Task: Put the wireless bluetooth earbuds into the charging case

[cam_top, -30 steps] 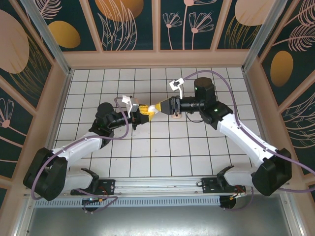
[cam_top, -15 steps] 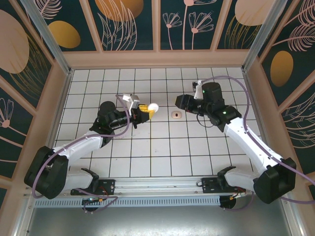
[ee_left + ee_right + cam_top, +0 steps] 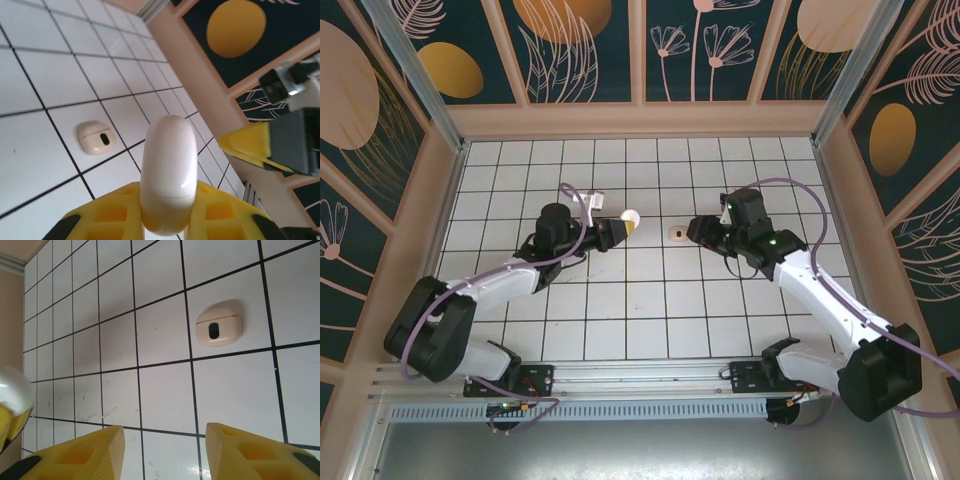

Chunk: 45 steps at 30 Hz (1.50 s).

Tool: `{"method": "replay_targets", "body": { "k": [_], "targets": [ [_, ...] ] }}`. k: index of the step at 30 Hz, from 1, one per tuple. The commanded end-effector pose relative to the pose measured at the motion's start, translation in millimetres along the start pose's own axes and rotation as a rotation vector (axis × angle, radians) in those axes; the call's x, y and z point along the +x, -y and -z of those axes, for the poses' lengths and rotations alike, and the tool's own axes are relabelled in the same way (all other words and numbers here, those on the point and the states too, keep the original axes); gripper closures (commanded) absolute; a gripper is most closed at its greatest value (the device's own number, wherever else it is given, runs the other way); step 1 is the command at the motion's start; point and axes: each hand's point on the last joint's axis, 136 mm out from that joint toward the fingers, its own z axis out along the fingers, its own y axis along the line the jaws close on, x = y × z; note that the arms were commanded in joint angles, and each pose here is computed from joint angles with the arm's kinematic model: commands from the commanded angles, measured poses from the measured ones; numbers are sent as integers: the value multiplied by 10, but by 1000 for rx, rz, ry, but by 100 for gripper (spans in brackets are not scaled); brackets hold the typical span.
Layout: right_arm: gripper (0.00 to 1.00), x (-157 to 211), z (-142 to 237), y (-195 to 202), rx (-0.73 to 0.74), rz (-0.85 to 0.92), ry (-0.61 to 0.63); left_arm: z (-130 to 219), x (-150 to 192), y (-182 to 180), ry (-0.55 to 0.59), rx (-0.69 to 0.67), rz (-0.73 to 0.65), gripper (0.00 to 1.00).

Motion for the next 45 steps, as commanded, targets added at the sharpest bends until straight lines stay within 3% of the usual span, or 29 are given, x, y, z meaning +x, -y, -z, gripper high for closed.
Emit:
{"method": "replay_targets", "body": {
  "k": [1, 10, 13, 18, 32, 45],
  "targets": [
    [53, -15, 68, 72, 19, -24, 38, -172, -34, 16, -28, -24, 96, 89],
    [53, 72, 208, 145, 20, -42, 57, -694, 315, -154, -219, -95, 203, 87],
    [53, 90, 230, 170, 24, -48, 62, -849, 575, -312, -299, -131, 239, 87],
    [54, 116, 216, 199, 28, -54, 58, -1004, 698, -379, -348, -154, 256, 86],
    [54, 140, 287, 235, 43, -60, 64, -1131, 746, -759, -370, -287, 251, 84],
    [54, 160, 288, 261, 45, -69, 67, -953, 629, -1105, -326, -378, 289, 82]
  ]
}}
